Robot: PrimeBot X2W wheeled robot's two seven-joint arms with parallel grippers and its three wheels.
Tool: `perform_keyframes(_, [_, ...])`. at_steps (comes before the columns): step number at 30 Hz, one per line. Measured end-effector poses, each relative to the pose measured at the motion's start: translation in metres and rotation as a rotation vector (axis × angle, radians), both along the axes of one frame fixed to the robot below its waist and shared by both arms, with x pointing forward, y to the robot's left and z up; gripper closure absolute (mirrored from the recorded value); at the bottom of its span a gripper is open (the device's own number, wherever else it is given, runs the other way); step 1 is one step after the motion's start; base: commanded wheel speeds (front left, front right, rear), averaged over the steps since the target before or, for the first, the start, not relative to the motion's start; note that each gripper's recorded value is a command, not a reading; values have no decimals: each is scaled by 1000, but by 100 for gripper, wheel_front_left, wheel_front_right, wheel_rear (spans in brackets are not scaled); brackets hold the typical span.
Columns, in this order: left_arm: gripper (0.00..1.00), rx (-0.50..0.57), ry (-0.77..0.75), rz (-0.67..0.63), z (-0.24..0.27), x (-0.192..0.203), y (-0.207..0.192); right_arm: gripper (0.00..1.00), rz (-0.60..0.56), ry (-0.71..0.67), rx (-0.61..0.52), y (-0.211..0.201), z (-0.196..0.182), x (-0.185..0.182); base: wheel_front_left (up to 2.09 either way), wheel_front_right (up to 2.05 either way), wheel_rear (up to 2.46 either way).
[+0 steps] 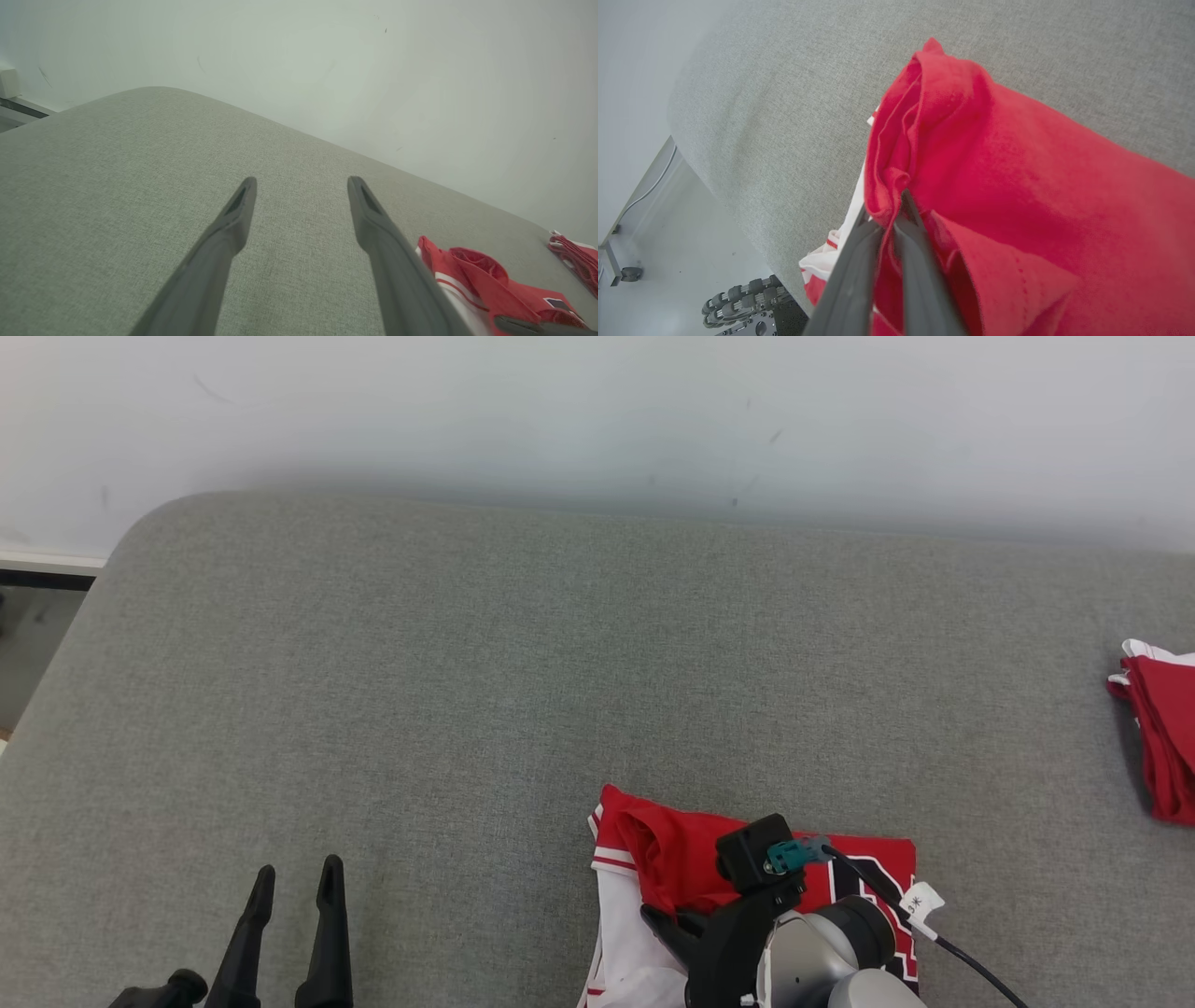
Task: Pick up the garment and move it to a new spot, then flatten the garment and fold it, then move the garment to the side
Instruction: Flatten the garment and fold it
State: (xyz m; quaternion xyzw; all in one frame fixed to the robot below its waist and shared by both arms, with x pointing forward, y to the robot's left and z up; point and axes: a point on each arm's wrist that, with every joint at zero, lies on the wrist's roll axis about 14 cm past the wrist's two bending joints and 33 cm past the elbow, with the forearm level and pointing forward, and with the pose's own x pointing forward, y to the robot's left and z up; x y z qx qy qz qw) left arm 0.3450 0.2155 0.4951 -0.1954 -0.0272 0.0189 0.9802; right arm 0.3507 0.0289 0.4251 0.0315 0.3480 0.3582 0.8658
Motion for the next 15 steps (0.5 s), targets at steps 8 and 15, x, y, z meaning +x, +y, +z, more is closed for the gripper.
perform_keyframes(8, [0,0,-2,6,0,-1,2,0,-1,-11,52,8,4,3,0,0,0])
perform_keyframes(15, [0,-1,-8,7,2,-2,2,0,-46,-94,220,15,46,20,0,0,0])
